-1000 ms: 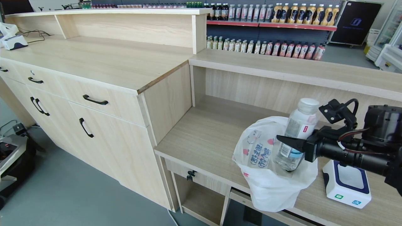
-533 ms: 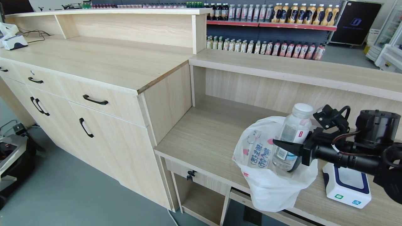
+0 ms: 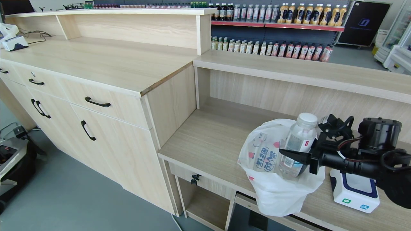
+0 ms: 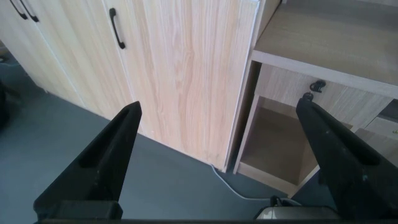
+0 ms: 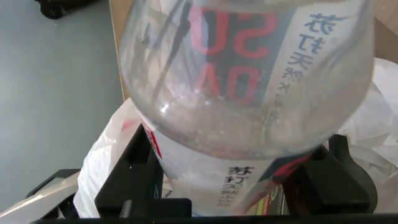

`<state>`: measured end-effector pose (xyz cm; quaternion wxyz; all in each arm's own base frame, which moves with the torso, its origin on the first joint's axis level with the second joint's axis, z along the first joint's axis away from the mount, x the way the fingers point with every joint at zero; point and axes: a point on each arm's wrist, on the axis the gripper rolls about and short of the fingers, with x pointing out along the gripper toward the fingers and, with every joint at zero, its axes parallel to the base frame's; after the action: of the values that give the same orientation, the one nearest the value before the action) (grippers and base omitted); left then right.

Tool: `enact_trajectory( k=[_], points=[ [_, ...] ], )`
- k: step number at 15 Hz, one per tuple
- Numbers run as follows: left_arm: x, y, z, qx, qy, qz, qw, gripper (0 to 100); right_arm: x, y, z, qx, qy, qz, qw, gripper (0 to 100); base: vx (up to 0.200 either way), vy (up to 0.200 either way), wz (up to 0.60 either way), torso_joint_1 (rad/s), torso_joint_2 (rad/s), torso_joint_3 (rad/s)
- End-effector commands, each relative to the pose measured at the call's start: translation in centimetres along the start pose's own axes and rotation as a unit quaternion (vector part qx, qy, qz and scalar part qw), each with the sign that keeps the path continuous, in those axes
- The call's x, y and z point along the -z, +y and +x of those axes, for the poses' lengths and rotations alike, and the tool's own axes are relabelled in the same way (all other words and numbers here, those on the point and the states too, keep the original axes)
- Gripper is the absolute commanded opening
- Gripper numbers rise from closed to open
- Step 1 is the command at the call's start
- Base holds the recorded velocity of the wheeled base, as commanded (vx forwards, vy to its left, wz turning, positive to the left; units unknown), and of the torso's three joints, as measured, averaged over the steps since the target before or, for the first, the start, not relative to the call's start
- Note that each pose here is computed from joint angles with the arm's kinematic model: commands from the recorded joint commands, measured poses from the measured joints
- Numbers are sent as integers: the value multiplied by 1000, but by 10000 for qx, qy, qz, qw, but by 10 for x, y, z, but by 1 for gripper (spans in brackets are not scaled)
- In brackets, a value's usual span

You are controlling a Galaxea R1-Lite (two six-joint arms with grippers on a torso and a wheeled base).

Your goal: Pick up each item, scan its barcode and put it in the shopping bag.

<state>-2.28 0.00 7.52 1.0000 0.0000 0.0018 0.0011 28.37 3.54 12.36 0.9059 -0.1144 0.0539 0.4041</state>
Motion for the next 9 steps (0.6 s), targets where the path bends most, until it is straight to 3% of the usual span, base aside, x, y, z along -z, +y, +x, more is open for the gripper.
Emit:
enact_trajectory(
  k=[1,9],
  points=[
    [0,0,0,-5,-3,0,10000,100,7,-2,3,-53,68,73,9999,0,0,0,0,0,0,0],
    [0,0,0,-5,-3,0,10000,100,36,-13,2,-594,118,-454,9971,0,0,0,0,0,0,0]
  ],
)
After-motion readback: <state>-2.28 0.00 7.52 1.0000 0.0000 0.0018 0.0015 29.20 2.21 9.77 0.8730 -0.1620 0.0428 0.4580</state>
